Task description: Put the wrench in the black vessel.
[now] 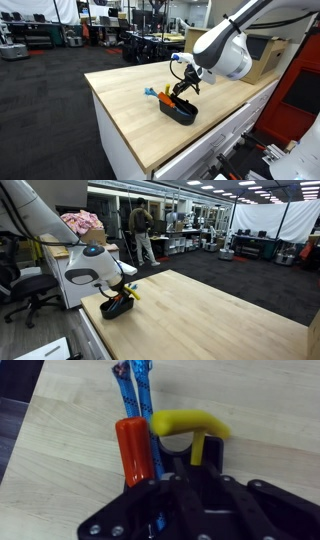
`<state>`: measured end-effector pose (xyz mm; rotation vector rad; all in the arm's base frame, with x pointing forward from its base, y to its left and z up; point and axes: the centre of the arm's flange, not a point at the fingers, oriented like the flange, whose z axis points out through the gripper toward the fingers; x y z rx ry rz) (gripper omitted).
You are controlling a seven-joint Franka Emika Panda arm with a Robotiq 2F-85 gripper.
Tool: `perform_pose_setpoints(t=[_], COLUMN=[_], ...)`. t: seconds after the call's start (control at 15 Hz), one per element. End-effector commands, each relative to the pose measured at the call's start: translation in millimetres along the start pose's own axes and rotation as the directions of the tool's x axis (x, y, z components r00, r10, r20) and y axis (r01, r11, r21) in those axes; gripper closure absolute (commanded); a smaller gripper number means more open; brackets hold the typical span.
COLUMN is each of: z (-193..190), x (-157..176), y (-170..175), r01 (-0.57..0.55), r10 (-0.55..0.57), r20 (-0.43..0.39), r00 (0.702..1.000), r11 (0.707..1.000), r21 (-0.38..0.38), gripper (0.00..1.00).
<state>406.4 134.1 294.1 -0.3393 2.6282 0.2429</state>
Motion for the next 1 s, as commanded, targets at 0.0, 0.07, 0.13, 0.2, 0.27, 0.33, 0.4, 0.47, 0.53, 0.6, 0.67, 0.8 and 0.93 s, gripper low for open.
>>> perform_pose_setpoints(t=[0.0, 0.07, 0.13, 0.2, 0.27, 0.33, 0.4, 0.47, 0.53, 0.6, 0.67, 0.8, 0.93], z=[-2.4, -7.5, -12.7, -18.1, -23.6, -30.1, -35.1, -40.9, -46.5, -51.7, -58.4, -69.8, -79.4], x=[2.3, 0.6, -1.1, -3.0, -5.1, -7.4, -9.5, -11.7, -13.8, -15.6, -17.6, -20.5, -22.8], y=[5.0, 7.2, 9.2, 11.4, 13.5, 15.2, 16.5, 17.7, 19.2, 20.7, 22.4, 25.4, 27.0], r01=[0.002, 0.015, 0.029, 0.044, 0.059, 0.072, 0.082, 0.098, 0.115, 0.135, 0.16, 0.2, 0.226], r10=[-0.002, -0.016, -0.029, -0.044, -0.059, -0.072, -0.083, -0.099, -0.117, -0.138, -0.164, -0.205, -0.233], r20=[0.02, 0.024, 0.029, 0.033, 0.04, 0.052, 0.061, 0.074, 0.084, 0.09, 0.095, 0.1, 0.109], r00=[1.0, 1.0, 0.999, 0.998, 0.997, 0.996, 0.995, 0.992, 0.99, 0.986, 0.982, 0.974, 0.966], r11=[1.0, 1.0, 1.0, 0.999, 0.998, 0.997, 0.996, 0.995, 0.993, 0.99, 0.986, 0.978, 0.971], r21=[0.01, 0.007, 0.007, 0.009, 0.01, 0.016, 0.02, 0.027, 0.034, 0.039, 0.045, 0.06, 0.074], gripper=[0.42, 0.36, 0.28, 0.22, 0.14, 0.08, 0.02, 0.0, 0.0, 0.0, 0.0, 0.0, 0.0])
